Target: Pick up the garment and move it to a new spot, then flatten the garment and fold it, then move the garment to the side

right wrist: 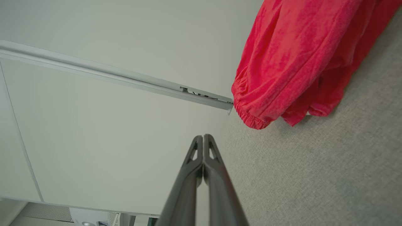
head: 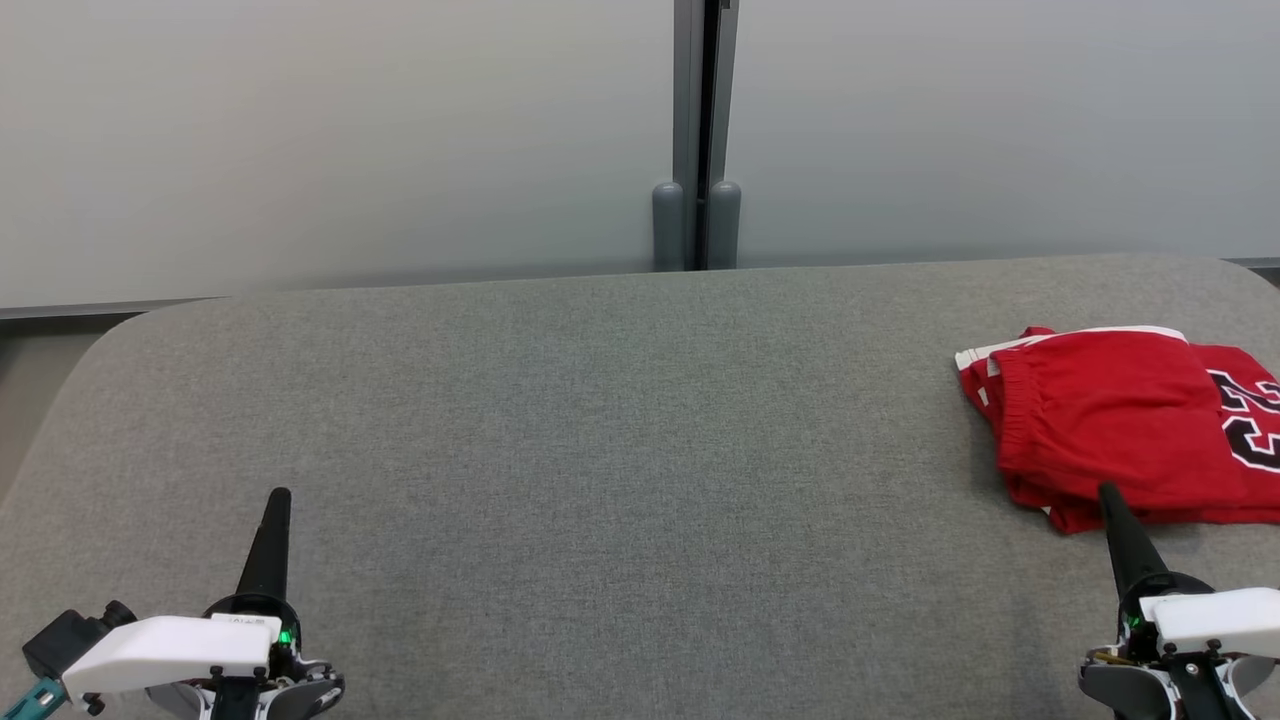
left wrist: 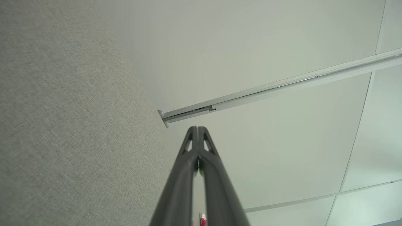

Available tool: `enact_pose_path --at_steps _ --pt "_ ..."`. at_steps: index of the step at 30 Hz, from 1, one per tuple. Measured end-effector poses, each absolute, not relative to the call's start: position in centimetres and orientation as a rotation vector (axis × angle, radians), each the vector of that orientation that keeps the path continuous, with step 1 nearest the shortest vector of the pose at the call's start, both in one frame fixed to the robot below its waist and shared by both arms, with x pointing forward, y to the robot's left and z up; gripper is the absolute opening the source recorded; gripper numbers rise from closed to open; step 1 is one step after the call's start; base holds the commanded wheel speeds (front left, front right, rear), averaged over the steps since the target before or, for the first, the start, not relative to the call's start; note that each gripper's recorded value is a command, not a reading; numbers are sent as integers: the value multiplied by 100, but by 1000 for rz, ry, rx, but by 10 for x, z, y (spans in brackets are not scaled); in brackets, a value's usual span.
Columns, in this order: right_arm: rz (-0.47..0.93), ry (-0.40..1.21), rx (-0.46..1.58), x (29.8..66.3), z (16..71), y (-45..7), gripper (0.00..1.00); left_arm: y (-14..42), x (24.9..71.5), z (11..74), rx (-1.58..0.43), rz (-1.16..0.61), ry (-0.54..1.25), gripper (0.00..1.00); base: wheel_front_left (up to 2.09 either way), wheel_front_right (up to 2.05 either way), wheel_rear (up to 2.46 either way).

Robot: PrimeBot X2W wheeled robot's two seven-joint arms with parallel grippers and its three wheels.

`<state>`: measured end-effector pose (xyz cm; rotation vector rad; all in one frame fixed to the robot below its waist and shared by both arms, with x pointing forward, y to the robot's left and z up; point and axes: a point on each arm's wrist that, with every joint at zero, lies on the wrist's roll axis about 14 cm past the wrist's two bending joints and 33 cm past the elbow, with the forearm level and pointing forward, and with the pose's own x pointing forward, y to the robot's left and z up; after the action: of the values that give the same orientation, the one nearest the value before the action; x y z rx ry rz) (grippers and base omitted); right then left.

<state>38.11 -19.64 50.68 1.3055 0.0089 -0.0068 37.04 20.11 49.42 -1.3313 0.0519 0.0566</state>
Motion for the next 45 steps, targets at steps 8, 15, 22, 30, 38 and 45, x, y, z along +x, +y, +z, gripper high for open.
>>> enact_pose_path --at_steps 8,15,22,30,38,45 --pt "-9 12 1371 382 505 -197 0 201 375 497 -1386 44 44 0 0 0 0" --pt "-11 13 1423 383 504 -198 0 201 378 498 -1438 40 35 0 0 0 0" --pt "-7 11 1473 385 505 -198 0 199 381 500 -1486 26 29 0 0 0 0" --pt "-7 9 1530 387 505 -199 0 199 384 501 -1534 19 21 0 0 0 0" --pt "-5 5 1576 388 505 -199 0 199 387 504 -1575 8 10 0 0 0 0" --pt "-5 5 1576 388 505 -199 0 199 387 504 -1576 8 9 0 0 0 0"
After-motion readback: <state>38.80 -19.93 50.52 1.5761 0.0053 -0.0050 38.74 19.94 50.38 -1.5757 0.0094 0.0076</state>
